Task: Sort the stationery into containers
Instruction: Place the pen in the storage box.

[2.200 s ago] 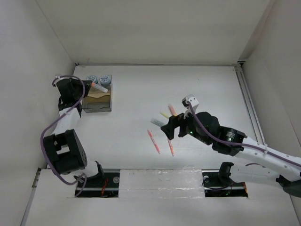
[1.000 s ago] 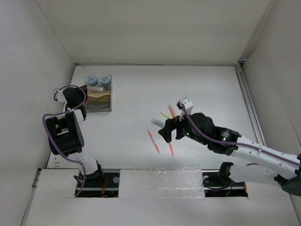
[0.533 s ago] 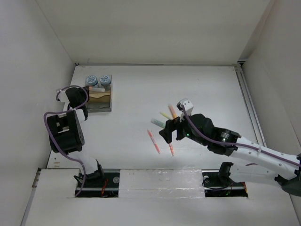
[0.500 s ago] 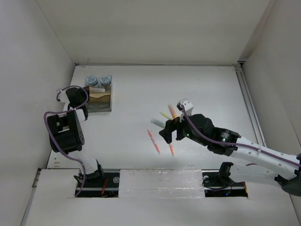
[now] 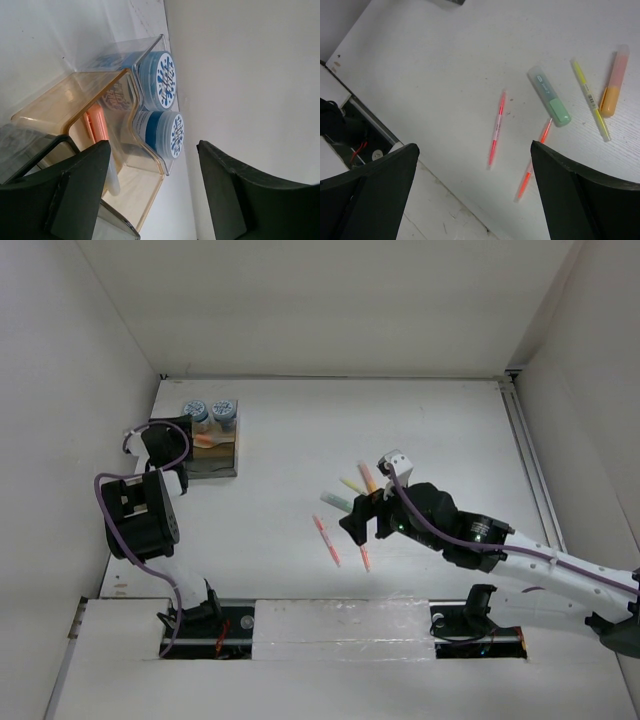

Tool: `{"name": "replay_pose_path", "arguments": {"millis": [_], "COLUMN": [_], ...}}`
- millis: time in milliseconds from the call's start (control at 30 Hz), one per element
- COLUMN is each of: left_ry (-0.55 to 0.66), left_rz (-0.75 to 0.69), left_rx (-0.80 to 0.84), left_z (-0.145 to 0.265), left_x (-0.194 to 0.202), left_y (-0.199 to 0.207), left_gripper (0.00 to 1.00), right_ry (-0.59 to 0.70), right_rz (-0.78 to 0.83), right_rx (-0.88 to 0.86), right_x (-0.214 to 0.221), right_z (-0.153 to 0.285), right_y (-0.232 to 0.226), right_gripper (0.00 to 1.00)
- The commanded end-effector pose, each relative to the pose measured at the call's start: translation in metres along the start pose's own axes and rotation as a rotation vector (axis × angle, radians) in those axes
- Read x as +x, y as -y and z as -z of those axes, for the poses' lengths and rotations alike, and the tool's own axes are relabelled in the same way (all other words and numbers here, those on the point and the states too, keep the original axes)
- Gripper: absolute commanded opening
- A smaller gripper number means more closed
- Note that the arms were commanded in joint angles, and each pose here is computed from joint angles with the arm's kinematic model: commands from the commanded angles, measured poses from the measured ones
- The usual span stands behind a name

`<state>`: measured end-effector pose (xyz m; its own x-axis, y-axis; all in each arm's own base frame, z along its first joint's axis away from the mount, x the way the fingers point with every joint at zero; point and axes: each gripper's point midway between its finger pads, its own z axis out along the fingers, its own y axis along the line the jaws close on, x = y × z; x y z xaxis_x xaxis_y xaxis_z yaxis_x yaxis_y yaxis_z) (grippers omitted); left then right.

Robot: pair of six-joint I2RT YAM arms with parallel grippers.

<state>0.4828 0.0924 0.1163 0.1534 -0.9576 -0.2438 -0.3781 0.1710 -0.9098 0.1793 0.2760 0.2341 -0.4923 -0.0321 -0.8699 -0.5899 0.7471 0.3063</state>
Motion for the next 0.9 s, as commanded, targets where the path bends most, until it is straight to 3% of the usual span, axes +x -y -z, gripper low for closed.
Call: {"name": "replay_pose_path", "arguments": {"millis": [0,200,400,433,633,667,733,867], "left_ry": [0.007,-0.001,0.004,0.011,-0.049,-0.062,-0.132,-0.241], "left_rz": [-0.019,-0.026,-0.097,-0.119,-0.391,-0.439,-0.461,-0.499], "left_rx": [0.06,0.135,0.278,0.323,0.113,0.132,0.073,0.122], "left_z": [0.001,0.016,0.052,0.061,0.083,0.093,0.109,0.15], "left_x": [-0.006,-0.006,-0.016,-0.021,0.004,0.011,0.022,0.039], "left_y": [0.023,0.055,0.121,0.145,0.177,0.197,0.185,0.174], "left_gripper": [0.68,0.8,1.0,1.0,1.0,1.0,1.0,1.0], "right_ry": [0.059,0.035,-0.155,-0.183,-0.24,-0.272,-0.303,-0.406], "right_rz": [-0.02,-0.018,0.032,0.067,0.197,0.222,0.236,0.256], "right_rx": [-0.004,0.054,0.146,0.15,0.111,0.104,0.132,0.184], "right_x": [-0.014,-0.012,0.005,0.006,-0.004,0.002,0.004,0.036], "right_z": [0.002,-0.015,-0.064,-0.069,-0.093,-0.098,-0.101,-0.112], "right_y": [0.0,0.014,0.059,0.063,0.06,0.061,0.066,0.083], "right_gripper": [1.0,1.0,1.0,1.0,1.0,1.0,0.98,0.9]}}
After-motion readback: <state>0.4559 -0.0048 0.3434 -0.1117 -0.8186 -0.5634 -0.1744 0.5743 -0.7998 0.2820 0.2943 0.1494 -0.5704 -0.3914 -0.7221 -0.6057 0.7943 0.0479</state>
